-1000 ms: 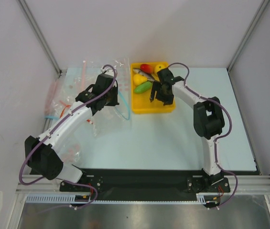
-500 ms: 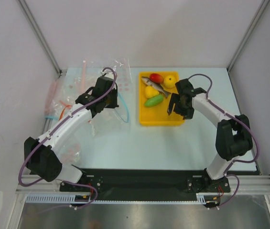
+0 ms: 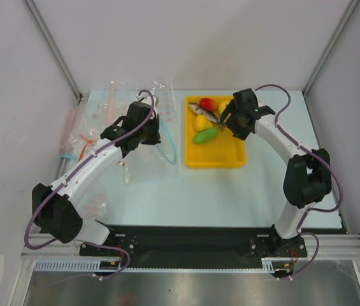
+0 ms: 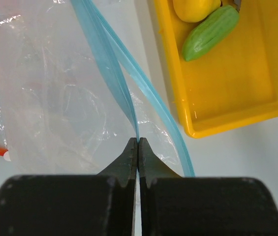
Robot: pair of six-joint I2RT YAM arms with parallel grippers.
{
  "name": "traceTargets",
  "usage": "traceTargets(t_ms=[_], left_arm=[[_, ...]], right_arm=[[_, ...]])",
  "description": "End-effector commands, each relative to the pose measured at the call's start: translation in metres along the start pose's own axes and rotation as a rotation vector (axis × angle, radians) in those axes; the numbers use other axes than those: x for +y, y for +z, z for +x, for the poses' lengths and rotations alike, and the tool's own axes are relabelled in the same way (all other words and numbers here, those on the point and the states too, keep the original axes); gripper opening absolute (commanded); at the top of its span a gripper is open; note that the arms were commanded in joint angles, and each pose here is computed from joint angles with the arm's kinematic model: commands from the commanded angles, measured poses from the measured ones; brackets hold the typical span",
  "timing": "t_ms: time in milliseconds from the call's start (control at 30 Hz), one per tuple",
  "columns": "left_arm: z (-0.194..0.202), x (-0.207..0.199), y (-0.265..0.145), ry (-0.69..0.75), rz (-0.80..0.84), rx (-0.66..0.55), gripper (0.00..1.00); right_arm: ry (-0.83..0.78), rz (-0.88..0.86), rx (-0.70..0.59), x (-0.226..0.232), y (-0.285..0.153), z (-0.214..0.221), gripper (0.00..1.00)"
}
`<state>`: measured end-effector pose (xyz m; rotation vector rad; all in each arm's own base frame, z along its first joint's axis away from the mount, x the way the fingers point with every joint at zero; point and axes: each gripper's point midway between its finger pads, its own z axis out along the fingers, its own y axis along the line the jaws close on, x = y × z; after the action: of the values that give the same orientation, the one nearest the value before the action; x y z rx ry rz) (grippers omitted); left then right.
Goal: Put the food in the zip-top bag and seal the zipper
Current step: Pick up the fake vegetable from the bin.
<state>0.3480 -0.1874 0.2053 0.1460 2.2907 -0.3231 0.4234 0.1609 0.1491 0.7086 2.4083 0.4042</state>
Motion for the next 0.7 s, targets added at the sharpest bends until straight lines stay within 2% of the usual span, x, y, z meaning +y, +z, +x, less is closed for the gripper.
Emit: traceTargets(t_ms=[0, 267, 567, 633, 667], left_arm=[[-0.033, -0.011, -0.016, 0.003, 0.038, -0.085, 0.0], [-0.04, -0.012, -0.024, 0.012, 0.043, -0.093, 0.0], [-0.034, -0.016, -0.032, -0.02, 0.054, -0.099, 0.0], [-0.03, -0.015, -0.032, -0.021, 0.051, -0.097, 0.0], [-0.029, -0.015, -0.032, -0.019, 0.049, -0.096, 0.0]], right_arm=[[0.105, -0.087, -0.04, 0.05, 0.013, -0.014, 0.85], [0.323, 0.003, 0.009, 0.045, 0.064, 0.002, 0.87], [0.354, 0.057, 0.058, 0.041, 0.121, 0.009, 0.84], [0.345, 0.058, 0.057, 0.045, 0.131, 0.004, 0.82], [0.342, 0.065, 0.059, 0.044, 0.134, 0.005, 0.76]])
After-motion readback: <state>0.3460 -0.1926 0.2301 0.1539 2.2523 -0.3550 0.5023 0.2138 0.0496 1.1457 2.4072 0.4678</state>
